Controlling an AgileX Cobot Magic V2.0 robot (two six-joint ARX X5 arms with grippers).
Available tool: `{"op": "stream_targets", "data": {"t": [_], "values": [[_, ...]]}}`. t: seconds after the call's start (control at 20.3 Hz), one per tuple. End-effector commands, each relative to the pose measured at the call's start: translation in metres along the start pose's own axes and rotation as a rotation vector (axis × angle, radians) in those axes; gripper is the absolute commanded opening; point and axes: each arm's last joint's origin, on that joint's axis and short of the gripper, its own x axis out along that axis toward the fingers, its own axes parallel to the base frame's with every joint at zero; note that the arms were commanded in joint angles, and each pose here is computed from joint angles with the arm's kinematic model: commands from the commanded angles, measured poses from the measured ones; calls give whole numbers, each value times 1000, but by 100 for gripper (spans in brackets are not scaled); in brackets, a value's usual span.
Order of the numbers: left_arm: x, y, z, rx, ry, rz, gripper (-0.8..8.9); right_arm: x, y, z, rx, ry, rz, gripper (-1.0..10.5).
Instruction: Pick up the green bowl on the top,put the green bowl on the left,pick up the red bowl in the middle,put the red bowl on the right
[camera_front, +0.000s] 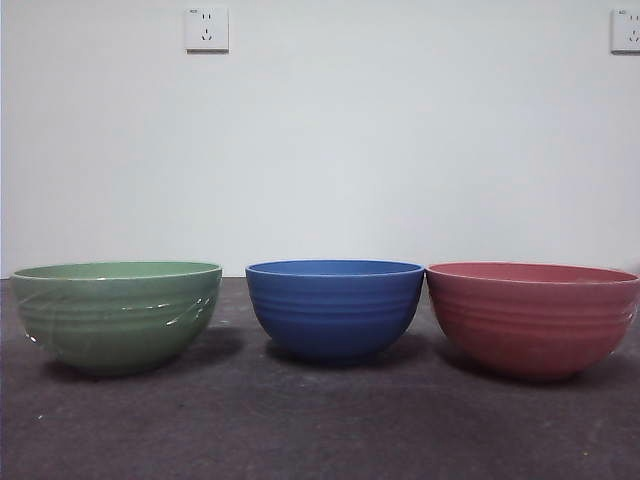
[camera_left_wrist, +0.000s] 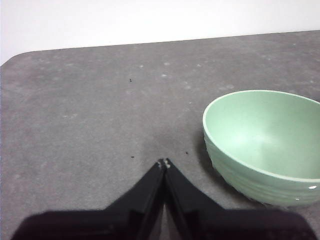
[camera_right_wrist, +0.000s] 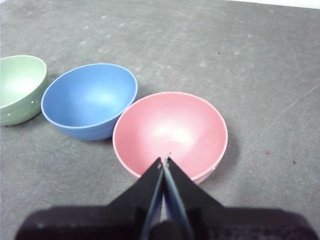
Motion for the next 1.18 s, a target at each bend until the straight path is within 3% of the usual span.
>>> {"op": "stream_targets", "data": {"t": [0.05,0.2,0.35,0.49,0.79,1.18], "values": [[2,0,-5,-6,10,-1,-4,1,0,-1,-41,-4,-2,2],[2,0,-5,-6,10,-1,-4,1,-8,-9,-97,-110,-88,2],[2,0,-5,-6,10,-2,-4,18,-21,-36,-30,-239,-169,2],[2,0,-5,-6,10,-1,-4,37,-31,-68,-4,-298,-151,2],[2,0,-5,-6,10,-1,-4,51,-35,-95,11,-274,-155,2],[2,0,-5,-6,10,-1,-4,53,-35,-99,14,-271,-177,2]]}}
